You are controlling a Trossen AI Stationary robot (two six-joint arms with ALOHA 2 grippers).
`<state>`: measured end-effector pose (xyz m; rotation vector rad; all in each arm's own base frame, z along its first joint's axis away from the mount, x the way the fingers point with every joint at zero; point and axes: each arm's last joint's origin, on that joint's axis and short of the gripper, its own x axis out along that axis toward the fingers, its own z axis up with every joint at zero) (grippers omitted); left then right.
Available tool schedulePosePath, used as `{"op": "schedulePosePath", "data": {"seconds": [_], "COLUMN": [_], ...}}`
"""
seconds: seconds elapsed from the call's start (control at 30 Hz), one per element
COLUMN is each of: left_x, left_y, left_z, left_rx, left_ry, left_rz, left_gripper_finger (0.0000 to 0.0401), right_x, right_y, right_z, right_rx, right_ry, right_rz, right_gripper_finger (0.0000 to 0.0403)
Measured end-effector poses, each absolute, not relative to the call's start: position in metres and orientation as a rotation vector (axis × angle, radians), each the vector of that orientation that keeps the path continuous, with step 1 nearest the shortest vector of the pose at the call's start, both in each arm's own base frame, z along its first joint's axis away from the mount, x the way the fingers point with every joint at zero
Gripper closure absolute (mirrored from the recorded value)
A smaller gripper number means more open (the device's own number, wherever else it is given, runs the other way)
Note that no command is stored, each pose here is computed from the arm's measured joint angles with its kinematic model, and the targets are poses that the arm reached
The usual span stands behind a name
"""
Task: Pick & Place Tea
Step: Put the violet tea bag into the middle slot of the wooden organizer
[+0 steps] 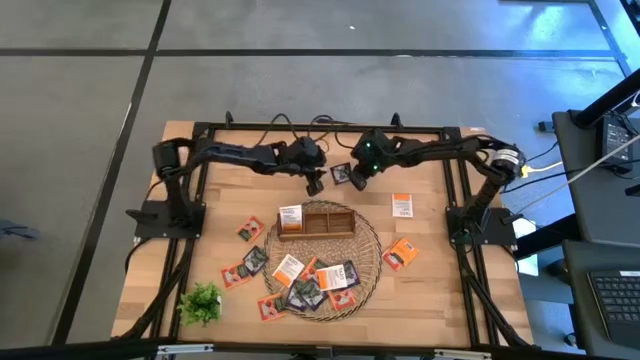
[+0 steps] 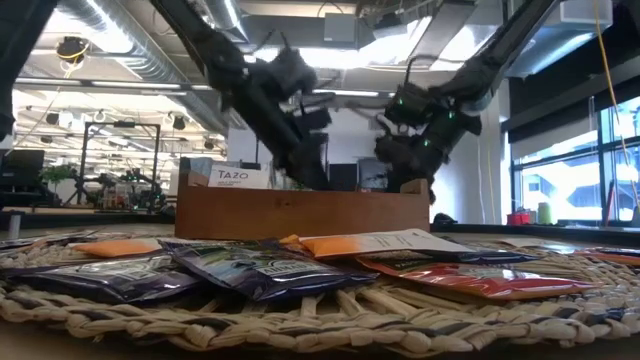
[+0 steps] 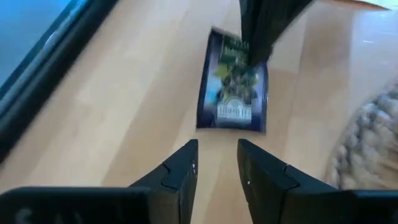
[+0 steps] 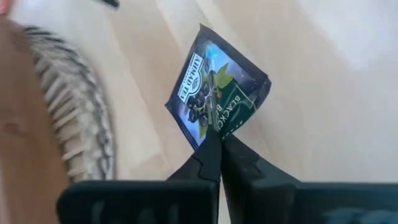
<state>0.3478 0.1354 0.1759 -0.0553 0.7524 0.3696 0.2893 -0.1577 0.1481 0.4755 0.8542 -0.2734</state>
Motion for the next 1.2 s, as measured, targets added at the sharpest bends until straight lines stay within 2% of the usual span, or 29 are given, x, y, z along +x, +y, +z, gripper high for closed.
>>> {"op": "schedulePosePath", "data": {"seconds": [0.17, 0.33, 0.5, 0.83, 1.2], "left_x": [0.325, 0.301, 0.279, 0.263, 0.26], "left_y": [0.132, 0.126, 0.121, 0.114, 0.113], "left_z": [0.217, 0.237, 0.247, 0.249, 0.247], "left_rx": [0.068, 0.049, 0.042, -0.041, -0.063], "left_ry": [0.769, 0.845, 0.951, 1.055, 1.085], "left_rz": [0.391, 0.48, 0.58, 0.612, 0.614], "left_gripper_finger": [0.0296, 0.0293, 0.0293, 0.0294, 0.0296], "right_x": [0.292, 0.305, 0.325, 0.364, 0.41], "right_y": [-0.148, -0.12, -0.08, -0.013, -0.003], "right_z": [0.197, 0.24, 0.266, 0.276, 0.268], "right_rx": [0.273, 0.083, -0.036, -0.275, -0.328], "right_ry": [0.913, 0.977, 1.005, 1.037, 1.229], "right_rz": [-0.201, -0.111, -0.041, 0.043, 0.126], "right_gripper_finger": [0.0398, 0.0395, 0.0393, 0.0392, 0.0391]}}
